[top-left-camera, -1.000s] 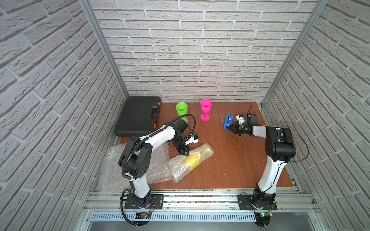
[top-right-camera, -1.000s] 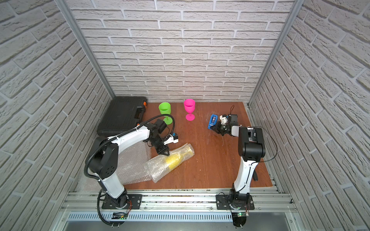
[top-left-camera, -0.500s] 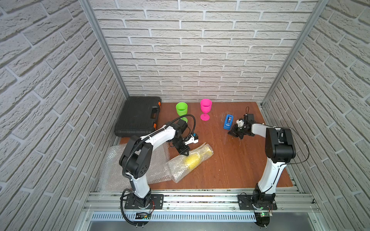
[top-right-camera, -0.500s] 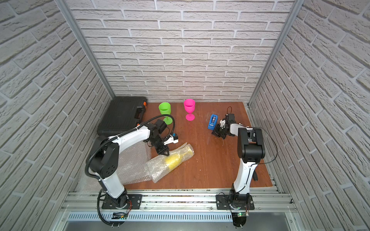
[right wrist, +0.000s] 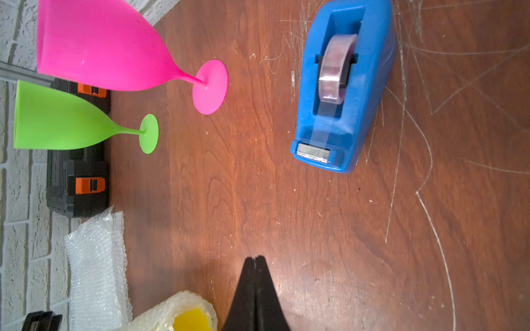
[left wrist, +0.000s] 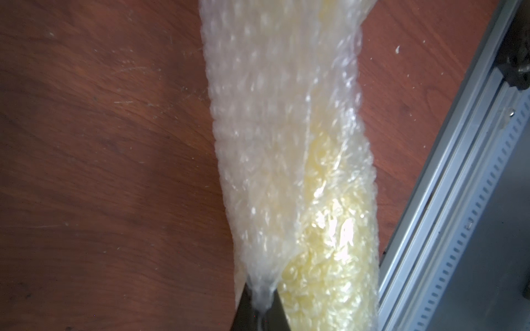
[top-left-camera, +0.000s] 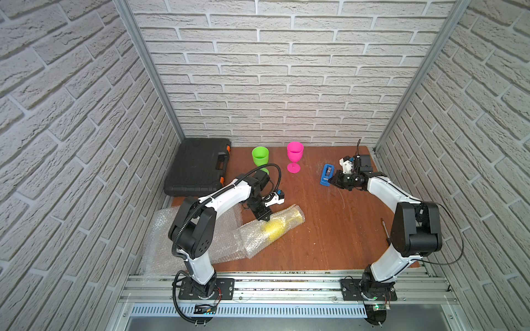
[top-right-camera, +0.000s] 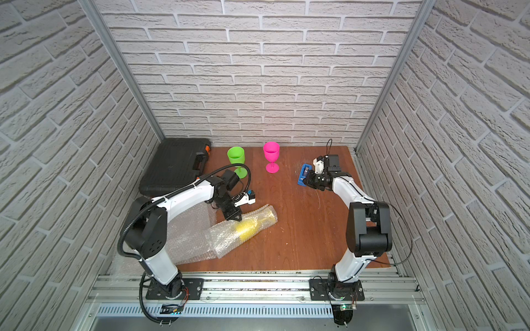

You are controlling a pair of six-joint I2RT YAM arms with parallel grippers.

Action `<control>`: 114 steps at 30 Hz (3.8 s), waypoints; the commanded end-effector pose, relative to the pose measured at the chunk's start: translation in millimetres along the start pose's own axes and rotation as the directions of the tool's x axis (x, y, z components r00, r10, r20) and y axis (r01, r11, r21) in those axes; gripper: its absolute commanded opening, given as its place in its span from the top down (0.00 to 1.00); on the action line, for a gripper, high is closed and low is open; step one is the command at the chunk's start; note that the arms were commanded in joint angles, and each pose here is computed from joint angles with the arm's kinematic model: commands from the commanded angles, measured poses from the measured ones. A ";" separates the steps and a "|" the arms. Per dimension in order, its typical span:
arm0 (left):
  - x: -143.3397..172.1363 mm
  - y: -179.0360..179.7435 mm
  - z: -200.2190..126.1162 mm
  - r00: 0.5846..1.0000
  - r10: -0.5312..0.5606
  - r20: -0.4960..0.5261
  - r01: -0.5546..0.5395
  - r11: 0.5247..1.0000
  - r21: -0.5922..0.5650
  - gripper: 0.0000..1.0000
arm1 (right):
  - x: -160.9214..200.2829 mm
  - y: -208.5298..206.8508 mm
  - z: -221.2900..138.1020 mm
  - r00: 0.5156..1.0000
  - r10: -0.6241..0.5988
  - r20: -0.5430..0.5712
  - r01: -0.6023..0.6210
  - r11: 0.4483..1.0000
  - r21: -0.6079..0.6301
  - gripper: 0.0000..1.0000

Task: Wrap wine glasses in bubble wrap
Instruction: Stick the tape on the bubble wrap.

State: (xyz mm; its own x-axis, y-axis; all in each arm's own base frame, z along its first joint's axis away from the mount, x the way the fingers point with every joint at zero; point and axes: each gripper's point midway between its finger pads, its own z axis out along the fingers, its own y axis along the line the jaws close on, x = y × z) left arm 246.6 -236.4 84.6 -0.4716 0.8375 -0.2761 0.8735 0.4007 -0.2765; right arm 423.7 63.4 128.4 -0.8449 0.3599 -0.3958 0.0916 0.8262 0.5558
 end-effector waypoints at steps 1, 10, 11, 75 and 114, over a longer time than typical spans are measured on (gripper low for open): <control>-11.7 0.7 -13.0 0.998 0.052 0.030 -0.050 0.997 -0.063 0.96 | 13.0 22.1 -25.1 0.997 -0.079 -0.003 0.079 0.997 -0.023 0.97; -11.5 0.5 -9.3 0.996 0.080 0.050 -0.075 0.992 -0.102 0.96 | 62.8 82.3 -77.1 0.976 -0.212 -0.047 0.205 0.971 -0.124 0.97; -11.5 0.0 -8.8 0.995 0.082 0.054 -0.076 0.992 -0.105 0.96 | 71.4 89.5 -81.9 0.972 -0.229 -0.060 0.219 0.965 -0.143 0.97; -19.4 -55.4 4.5 0.918 0.323 0.230 -0.295 0.944 -0.151 0.97 | 215.0 146.4 26.5 0.755 -0.600 -0.266 0.552 0.799 -0.238 0.97; -15.9 -61.4 0.3 0.894 0.377 0.242 -0.318 0.915 -0.248 0.99 | 199.5 183.2 -49.2 0.905 -0.333 -0.265 0.240 0.914 -0.328 0.91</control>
State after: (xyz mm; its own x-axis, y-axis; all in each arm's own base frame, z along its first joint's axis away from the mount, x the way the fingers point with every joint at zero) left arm 199.2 -271.2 104.6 -0.1471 0.8200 -0.5532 0.9783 0.2030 0.0408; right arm 254.4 231.5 166.6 -0.9071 -0.1116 -0.4059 -0.3076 0.8339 0.4582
